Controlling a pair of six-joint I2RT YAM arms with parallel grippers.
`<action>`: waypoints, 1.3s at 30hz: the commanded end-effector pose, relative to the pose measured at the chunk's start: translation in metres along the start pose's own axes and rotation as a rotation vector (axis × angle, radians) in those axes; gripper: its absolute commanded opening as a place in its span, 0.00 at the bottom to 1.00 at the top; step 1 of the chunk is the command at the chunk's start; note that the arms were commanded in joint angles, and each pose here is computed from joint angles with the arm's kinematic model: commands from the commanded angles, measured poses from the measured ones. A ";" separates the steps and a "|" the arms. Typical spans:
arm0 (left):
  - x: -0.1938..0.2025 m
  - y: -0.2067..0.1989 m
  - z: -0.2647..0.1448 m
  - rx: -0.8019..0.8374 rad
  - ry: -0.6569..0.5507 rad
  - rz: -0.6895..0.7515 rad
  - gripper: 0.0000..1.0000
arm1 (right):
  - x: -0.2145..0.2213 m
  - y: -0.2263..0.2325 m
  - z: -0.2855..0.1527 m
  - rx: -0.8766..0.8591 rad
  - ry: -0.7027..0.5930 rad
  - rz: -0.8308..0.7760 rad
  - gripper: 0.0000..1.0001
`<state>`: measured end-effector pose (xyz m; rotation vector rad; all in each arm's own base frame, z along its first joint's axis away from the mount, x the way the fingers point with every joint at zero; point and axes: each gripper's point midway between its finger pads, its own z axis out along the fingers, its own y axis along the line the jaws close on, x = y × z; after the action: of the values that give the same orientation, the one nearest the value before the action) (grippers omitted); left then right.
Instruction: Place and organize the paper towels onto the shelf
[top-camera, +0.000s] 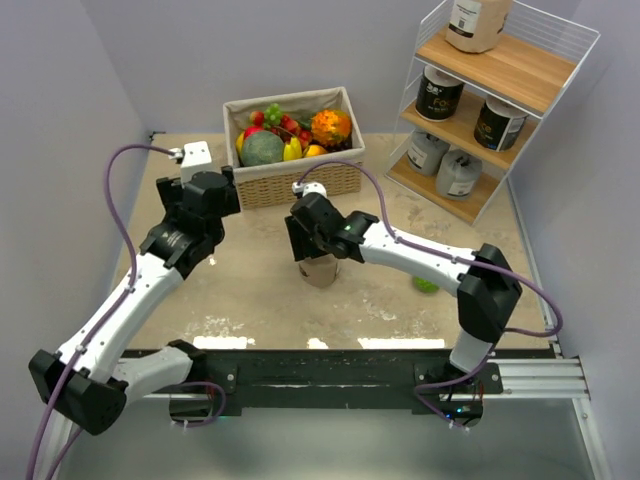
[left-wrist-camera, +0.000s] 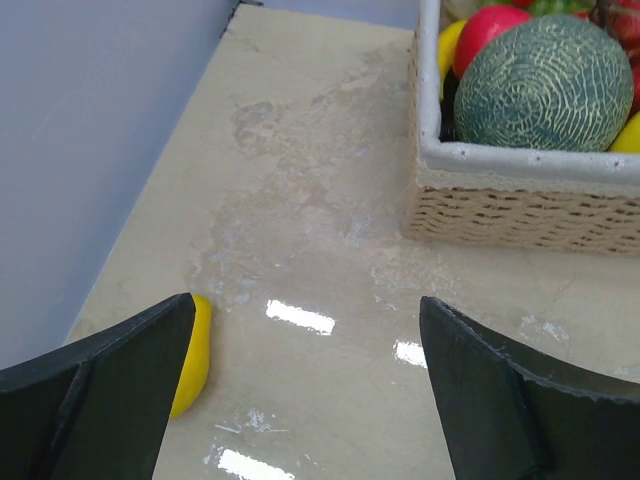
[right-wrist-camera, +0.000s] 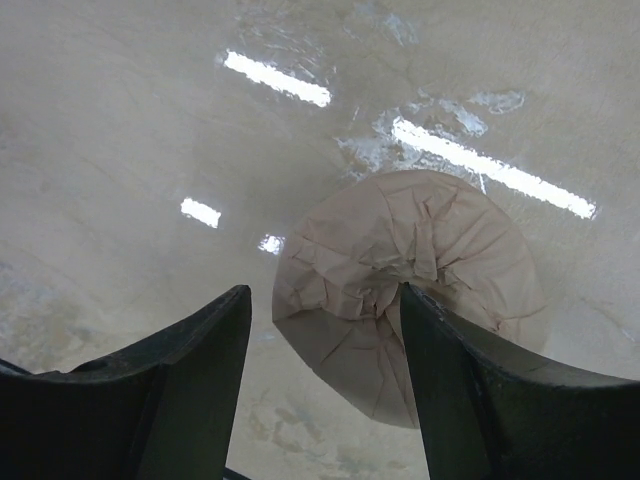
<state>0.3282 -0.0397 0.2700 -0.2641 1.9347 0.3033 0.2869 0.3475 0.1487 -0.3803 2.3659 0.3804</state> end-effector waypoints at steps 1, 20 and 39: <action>-0.027 0.016 -0.011 -0.042 -0.118 -0.132 1.00 | 0.006 -0.006 0.006 0.103 0.024 -0.034 0.64; -0.024 0.014 -0.009 -0.041 -0.117 -0.143 1.00 | -0.039 -0.031 -0.029 0.253 -0.090 -0.349 0.28; -0.024 0.004 -0.013 0.023 -0.114 -0.157 1.00 | -0.293 -0.150 -0.295 0.838 -0.622 -0.573 0.30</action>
<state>0.3224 -0.0349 0.2845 -0.3359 1.8478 0.2523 0.3792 0.1927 0.4743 -0.4250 1.6676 -0.4762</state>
